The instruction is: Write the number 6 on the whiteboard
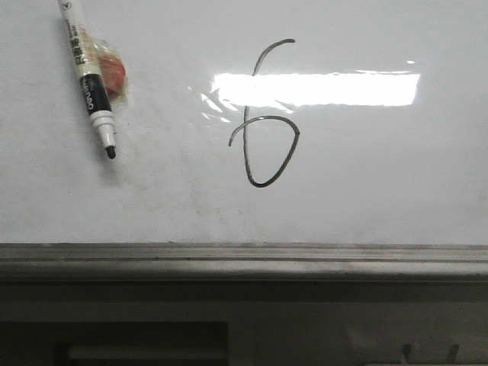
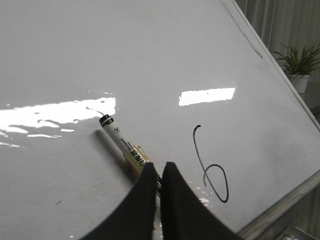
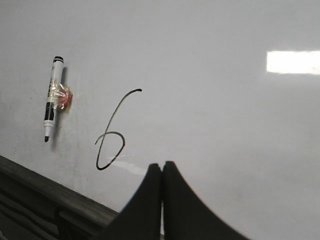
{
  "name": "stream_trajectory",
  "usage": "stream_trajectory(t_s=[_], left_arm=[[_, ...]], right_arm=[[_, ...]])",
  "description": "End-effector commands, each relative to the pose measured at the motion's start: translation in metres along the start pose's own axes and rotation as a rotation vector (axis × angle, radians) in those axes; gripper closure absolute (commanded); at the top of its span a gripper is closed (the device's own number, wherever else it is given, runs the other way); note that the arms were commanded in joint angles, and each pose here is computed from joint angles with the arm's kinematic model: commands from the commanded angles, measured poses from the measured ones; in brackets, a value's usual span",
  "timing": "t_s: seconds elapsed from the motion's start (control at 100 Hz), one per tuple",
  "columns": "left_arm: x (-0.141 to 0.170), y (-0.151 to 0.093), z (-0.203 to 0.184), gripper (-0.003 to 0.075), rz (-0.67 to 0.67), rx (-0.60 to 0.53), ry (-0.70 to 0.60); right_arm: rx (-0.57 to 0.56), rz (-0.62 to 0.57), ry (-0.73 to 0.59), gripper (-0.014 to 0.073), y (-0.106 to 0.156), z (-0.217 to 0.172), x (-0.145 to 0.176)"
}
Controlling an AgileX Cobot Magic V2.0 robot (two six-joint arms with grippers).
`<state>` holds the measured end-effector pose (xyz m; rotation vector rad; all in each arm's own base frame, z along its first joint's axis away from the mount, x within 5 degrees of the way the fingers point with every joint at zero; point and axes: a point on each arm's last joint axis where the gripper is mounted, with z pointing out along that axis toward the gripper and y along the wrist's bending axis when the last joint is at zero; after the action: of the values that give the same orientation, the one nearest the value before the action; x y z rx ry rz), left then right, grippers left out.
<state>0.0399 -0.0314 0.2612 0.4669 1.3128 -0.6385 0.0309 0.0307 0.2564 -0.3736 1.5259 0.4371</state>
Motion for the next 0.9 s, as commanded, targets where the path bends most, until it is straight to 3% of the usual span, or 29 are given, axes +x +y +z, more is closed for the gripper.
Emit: stream_trajectory(t_s=[0.0, 0.18, 0.49, 0.89], left_arm=[[-0.001, 0.003, 0.005, 0.0740, 0.022, -0.049, -0.004], [0.020, 0.010, 0.006, 0.0740, 0.081, -0.179, 0.038], [0.042, 0.029, -0.009, 0.0740, 0.099, -0.528, 0.041], [0.054, 0.037, -0.022, 0.0740, 0.137, -0.747, 0.083]], right_arm=[[0.043, 0.009, -0.092, 0.0660, -0.003, -0.003, -0.013], [0.043, 0.009, -0.092, 0.0660, -0.003, -0.003, -0.013], [0.043, 0.009, -0.092, 0.0660, -0.003, -0.003, -0.013], [0.043, 0.009, -0.092, 0.0660, -0.003, -0.003, -0.013]])
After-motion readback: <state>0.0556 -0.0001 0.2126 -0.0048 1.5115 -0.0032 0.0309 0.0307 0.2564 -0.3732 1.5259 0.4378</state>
